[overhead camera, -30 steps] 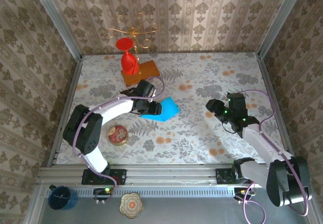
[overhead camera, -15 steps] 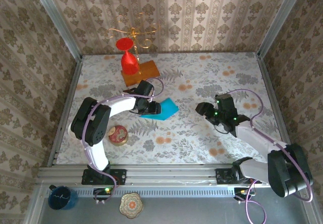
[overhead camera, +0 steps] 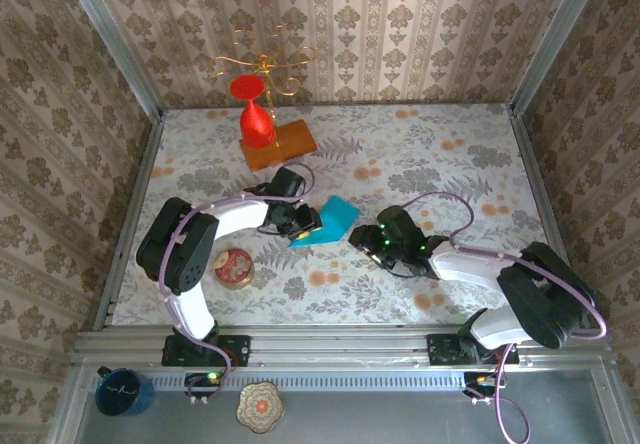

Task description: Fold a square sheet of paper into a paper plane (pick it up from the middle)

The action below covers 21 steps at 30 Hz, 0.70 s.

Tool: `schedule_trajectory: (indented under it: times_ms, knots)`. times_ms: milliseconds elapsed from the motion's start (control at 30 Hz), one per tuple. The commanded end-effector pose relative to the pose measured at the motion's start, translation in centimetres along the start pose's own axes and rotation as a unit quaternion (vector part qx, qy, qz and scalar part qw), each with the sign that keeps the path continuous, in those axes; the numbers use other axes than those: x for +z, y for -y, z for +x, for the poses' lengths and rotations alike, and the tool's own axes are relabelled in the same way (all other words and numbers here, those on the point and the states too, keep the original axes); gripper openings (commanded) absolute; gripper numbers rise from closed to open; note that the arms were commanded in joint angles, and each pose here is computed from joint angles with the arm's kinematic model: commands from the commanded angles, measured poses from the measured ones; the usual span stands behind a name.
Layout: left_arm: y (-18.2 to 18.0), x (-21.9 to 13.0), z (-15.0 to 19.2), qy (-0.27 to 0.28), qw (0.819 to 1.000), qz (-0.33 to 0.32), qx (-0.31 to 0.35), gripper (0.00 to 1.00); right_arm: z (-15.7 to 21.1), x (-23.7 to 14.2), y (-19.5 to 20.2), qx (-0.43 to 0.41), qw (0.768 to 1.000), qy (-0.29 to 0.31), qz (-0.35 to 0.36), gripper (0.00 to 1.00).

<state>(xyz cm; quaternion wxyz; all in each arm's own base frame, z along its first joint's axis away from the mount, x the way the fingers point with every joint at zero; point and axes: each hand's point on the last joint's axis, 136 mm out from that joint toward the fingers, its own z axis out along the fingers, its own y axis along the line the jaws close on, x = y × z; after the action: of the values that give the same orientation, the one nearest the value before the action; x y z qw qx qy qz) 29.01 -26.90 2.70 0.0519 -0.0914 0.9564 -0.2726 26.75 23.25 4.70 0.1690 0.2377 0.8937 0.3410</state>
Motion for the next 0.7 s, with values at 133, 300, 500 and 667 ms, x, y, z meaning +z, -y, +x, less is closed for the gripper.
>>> schedule_trajectory:
  times_ms: [133, 300, 500, 667]
  knots:
    - [-1.2, -0.5, 2.1, -0.018, 0.995, 0.0, -0.094, 0.4, 0.5, 3.1, -2.3, 0.033, 0.999, -0.007, -0.022, 0.47]
    - [-1.5, -0.5, 2.0, -0.017, 0.993, 0.02, -0.115, 0.39, 0.5, 4.2, -2.7, 0.042, 0.999, -0.003, -0.029, 0.4]
    - [1.1, -1.6, 1.6, -0.017, 0.994, 0.06, -0.086, 0.4, 0.7, 4.9, -2.9, 0.038, 0.999, -0.013, -0.029, 0.32]
    - [1.6, -2.2, 1.3, -0.015, 0.995, 0.067, -0.071, 0.4, 1.1, 5.4, -2.4, 0.039, 0.999, -0.019, -0.018, 0.29]
